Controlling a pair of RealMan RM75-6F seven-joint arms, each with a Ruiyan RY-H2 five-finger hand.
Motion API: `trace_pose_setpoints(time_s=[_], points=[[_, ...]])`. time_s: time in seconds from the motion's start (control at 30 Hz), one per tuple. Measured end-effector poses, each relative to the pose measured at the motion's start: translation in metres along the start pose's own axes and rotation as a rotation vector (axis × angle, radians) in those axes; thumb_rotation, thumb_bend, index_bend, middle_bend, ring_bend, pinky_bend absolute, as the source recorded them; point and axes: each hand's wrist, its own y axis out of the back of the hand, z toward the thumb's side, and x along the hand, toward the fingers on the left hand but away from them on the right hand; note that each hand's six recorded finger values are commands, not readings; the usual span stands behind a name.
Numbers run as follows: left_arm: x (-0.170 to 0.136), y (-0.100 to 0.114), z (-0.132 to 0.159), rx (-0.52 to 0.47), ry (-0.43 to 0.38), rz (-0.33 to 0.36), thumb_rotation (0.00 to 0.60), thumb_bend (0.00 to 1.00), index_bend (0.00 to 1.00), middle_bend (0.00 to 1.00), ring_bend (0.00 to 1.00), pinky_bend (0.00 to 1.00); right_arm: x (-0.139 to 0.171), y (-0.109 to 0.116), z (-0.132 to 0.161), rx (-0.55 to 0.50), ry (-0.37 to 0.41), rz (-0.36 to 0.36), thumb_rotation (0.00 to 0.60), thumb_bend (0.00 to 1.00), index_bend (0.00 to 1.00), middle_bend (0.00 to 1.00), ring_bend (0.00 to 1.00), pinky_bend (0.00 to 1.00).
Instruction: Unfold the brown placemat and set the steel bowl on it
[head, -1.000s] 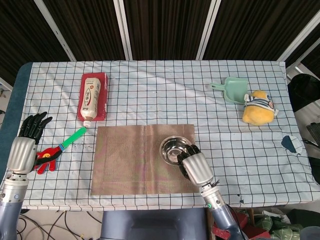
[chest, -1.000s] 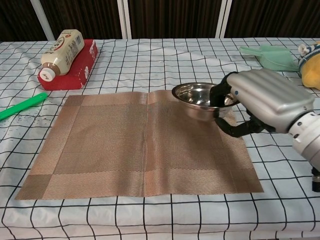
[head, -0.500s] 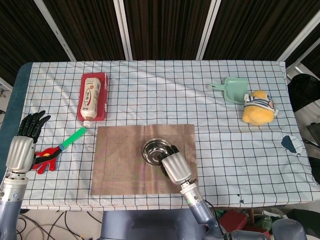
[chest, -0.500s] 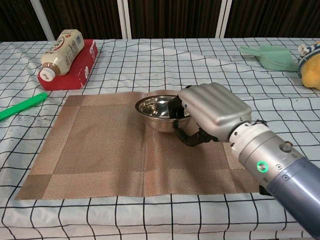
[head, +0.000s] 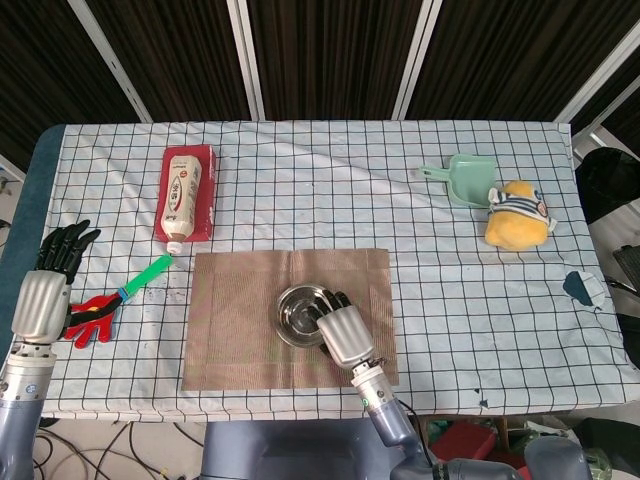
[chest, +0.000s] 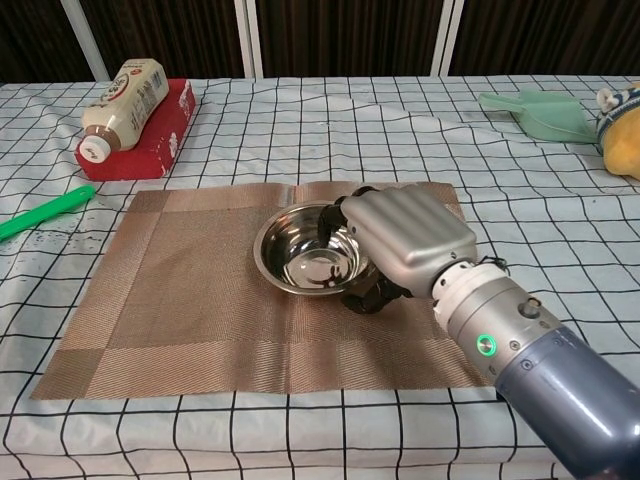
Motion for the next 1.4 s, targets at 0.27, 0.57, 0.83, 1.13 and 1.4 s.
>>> trace_pose_setpoints(time_s=[0.27,0.57,0.83,1.13,1.4], points=[[0.000,-0.002,0.000,0.011,0.000,-0.005,0.600,0.06,0.11,0.03,0.00,0.00,0.013,0.013,-0.014,0.033,-0.019,-0.008,0.600,0.06,0.16,0.16,0.11,0.19],[-0.002,-0.002,0.000,0.022,-0.002,-0.003,0.600,0.06,0.11,0.02,0.00,0.00,0.041,0.037,-0.065,0.111,-0.085,-0.037,0.600,0.06,0.16,0.15,0.11,0.19],[-0.004,-0.003,0.000,0.058,-0.005,-0.006,0.600,0.06,0.07,0.00,0.00,0.00,0.085,0.074,-0.149,0.181,-0.224,-0.080,0.600,0.06,0.16,0.14,0.10,0.19],[-0.009,-0.003,-0.007,0.142,0.027,-0.011,0.600,0.05,0.00,0.00,0.00,0.00,0.136,0.114,-0.223,0.182,-0.355,-0.139,0.600,0.06,0.12,0.09,0.08,0.19],[-0.012,-0.003,-0.015,0.244,0.060,-0.032,0.600,0.04,0.00,0.00,0.00,0.00,0.180,0.128,-0.262,0.174,-0.442,-0.134,0.600,0.04,0.01,0.00,0.01,0.18]])
